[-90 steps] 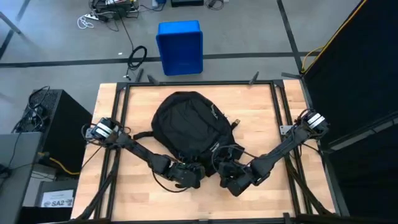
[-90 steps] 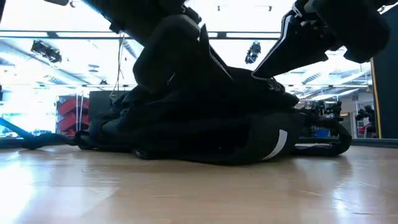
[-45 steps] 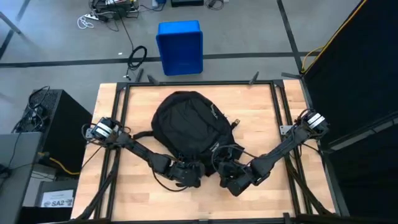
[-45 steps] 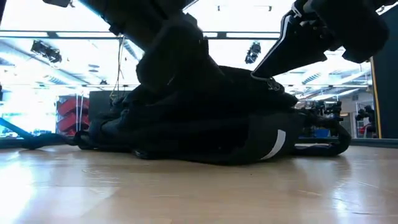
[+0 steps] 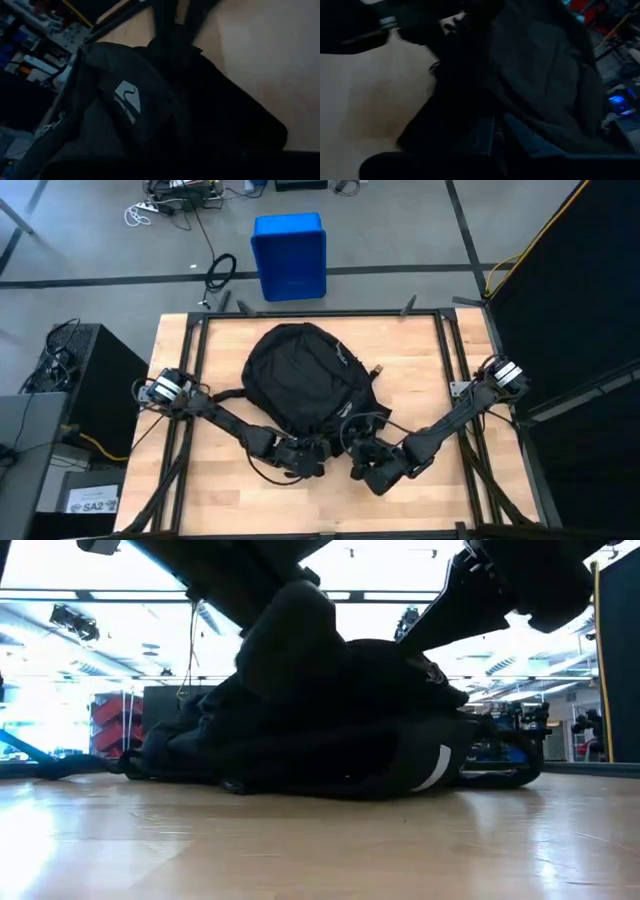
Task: Unpack backpack
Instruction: Open the backpack
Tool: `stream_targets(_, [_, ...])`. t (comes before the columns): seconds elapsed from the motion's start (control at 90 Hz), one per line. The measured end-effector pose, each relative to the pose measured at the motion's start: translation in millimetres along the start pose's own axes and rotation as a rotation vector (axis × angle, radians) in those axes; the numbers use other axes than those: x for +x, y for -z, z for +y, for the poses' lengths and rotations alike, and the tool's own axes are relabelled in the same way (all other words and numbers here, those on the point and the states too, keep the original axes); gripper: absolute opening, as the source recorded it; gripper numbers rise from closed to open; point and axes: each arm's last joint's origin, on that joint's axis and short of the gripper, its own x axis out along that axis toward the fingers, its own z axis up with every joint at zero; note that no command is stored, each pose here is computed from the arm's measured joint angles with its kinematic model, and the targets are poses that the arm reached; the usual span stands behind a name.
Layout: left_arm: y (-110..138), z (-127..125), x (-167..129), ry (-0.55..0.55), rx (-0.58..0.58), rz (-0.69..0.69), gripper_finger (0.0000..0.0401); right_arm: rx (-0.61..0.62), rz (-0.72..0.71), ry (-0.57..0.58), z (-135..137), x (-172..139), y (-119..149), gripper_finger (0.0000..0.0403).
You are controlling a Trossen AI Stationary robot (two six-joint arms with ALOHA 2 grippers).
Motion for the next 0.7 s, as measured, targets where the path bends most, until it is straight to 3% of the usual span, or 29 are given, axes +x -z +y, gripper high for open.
stream_targets(0.311, [-17.3, -1.8, -59.9, 0.089, 0.037, -0.056, 0.0001, -0.001, -0.037, 0.076, -9.6, -18.6, -2.0, 0.0])
stream_targets(0.7, [-8.8, -12.8, -116.7, 0.097, 0.087, -0.027, 0.0, 0.015, 0.084, 0.157, -26.4, -16.8, 16.3, 0.0])
